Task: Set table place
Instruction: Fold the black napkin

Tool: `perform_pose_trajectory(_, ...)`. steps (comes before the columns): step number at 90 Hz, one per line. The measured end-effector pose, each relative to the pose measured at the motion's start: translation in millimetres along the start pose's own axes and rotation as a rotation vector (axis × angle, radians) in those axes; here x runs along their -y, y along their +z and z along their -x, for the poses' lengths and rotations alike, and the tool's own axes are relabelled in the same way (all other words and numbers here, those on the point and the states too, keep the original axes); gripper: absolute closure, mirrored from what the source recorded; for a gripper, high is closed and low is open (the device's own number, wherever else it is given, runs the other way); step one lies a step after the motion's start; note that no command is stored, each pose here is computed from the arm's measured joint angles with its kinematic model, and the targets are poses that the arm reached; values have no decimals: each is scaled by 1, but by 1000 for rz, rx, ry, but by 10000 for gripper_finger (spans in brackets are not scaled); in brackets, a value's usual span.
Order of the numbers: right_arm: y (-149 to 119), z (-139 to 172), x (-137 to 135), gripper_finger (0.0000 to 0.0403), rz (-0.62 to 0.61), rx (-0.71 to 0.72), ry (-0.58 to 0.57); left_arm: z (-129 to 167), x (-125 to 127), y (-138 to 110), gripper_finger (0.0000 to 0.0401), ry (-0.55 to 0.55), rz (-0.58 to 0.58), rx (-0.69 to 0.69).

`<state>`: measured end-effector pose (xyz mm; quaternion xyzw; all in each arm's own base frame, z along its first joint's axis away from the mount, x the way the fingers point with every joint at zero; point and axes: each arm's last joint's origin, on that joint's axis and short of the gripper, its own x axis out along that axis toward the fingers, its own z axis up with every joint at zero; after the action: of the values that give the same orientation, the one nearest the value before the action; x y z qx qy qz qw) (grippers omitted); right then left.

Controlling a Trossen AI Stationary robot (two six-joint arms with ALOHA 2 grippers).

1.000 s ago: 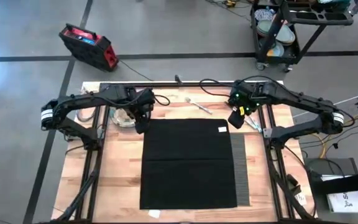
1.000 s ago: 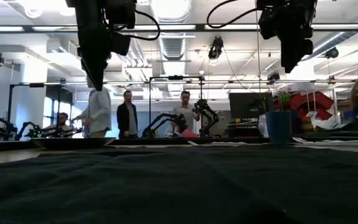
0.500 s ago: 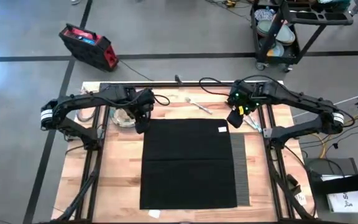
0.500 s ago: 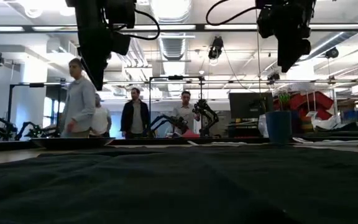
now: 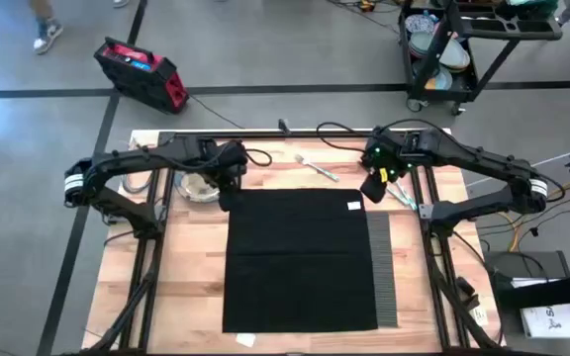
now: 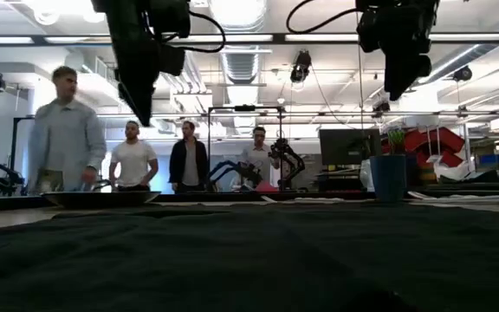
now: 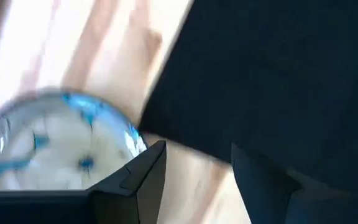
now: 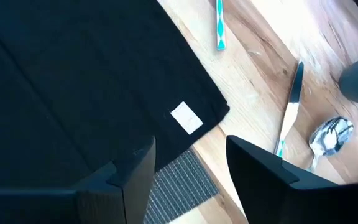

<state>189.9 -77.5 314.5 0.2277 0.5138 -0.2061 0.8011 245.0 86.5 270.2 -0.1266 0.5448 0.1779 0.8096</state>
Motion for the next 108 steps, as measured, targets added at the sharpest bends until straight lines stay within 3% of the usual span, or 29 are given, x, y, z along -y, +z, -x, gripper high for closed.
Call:
perform_pose_trajectory(21,-2,-15,1,222,-21,14,4,-40,-20,-15,238,11,82,-8)
perform_pose_trajectory(37,-6,-35,3,222,-41,18,35,-60,-33,-25,256,32,46,-52)
perform_pose_trajectory(55,-10,-53,4,222,-79,33,65,-78,-35,-23,279,-45,7,-36)
perform_pose_trajectory(74,-14,-63,5,222,-98,22,90,-100,-36,-18,297,-51,-7,-50)
perform_pose_trajectory(108,-16,-64,5,222,-107,18,90,-126,-37,-21,274,-20,-14,-138)
